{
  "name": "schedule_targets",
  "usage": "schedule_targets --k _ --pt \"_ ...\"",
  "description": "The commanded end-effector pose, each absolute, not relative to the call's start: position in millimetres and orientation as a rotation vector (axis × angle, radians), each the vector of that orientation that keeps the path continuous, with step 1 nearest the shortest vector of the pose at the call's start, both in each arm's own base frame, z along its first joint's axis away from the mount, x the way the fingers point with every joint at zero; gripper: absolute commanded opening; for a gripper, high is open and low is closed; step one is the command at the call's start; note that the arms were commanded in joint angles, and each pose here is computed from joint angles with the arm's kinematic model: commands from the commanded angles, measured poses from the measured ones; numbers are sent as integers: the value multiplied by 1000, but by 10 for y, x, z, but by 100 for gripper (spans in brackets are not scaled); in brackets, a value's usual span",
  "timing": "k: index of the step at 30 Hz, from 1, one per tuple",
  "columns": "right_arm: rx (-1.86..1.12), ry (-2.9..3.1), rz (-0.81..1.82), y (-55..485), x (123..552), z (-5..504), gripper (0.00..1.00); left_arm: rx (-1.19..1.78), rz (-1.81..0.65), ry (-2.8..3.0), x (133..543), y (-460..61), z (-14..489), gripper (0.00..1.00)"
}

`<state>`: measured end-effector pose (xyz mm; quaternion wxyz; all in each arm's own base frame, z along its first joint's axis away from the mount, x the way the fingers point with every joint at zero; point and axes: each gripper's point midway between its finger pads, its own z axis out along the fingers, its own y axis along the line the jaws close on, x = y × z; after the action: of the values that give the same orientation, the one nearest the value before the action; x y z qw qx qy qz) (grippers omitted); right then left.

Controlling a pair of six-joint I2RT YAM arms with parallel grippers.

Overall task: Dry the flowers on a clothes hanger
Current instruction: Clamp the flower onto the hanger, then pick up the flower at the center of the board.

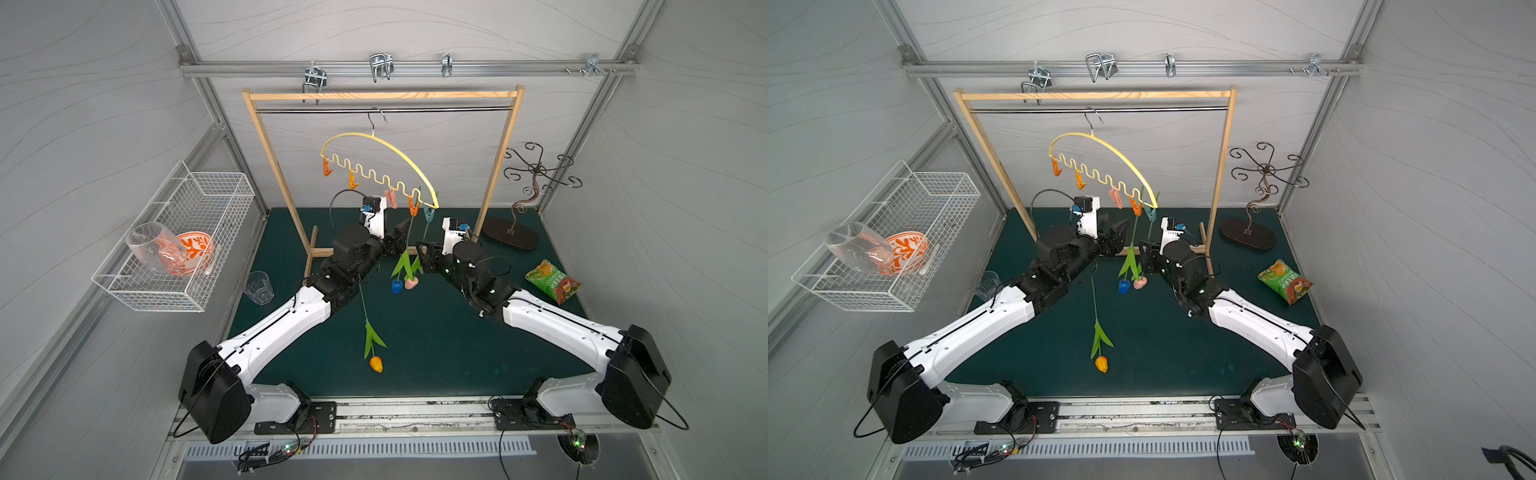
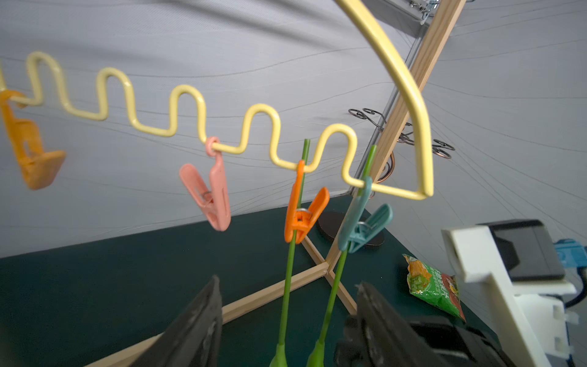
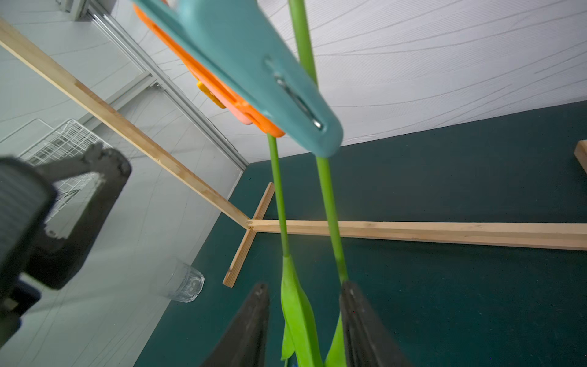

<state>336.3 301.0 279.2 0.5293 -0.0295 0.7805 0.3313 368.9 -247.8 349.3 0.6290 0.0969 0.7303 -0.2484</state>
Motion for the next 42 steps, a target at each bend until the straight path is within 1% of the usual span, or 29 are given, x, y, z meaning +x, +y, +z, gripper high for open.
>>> schedule_targets --k 1,8,11,15,17,19,22,24,26,28,31,34,37,42 --pt "-20 1831 719 2955 3523 2914 42 138 -565 1647 3583 -2291 3607 69" --pt "92 1855 568 2780 3945 2806 42 -5 -537 1709 3321 -1893 3449 68" --pt "81 1858 557 2782 3999 2815 43 -99 -499 1737 3227 -1674 3277 68" --pt "66 1877 574 2791 3950 2782 43 -183 -467 1781 3140 -1500 2977 69" --pt "61 1902 617 2783 3832 2731 43 -254 -442 1833 3097 -1397 2765 69" --pt "31 1926 665 2785 3638 2697 43 -365 -385 1892 3045 -1235 2521 71" --pt "-70 1948 720 2829 3198 2694 43 -575 -231 1972 2888 -874 2129 77" --pt "-157 1953 737 2895 2876 2696 43 -619 -182 2004 2817 -767 1898 80" --pt "-253 1955 744 2984 2565 2686 44 -658 -210 2038 2793 -739 1625 83" --pt "-335 1962 751 3087 2305 2636 44 -726 -283 2095 2793 -720 1323 84" --pt "-448 2003 761 3302 2021 2471 44 -861 -392 2187 2800 -639 895 83" --pt "-517 2064 695 3516 1934 2231 44 -904 -391 2227 2821 -566 750 83" --pt "-542 2148 574 3673 1988 1961 43 -894 -381 2239 2838 -571 773 84" --pt "-586 2254 487 3947 2046 1572 42 -907 -303 2191 2805 -423 858 87"
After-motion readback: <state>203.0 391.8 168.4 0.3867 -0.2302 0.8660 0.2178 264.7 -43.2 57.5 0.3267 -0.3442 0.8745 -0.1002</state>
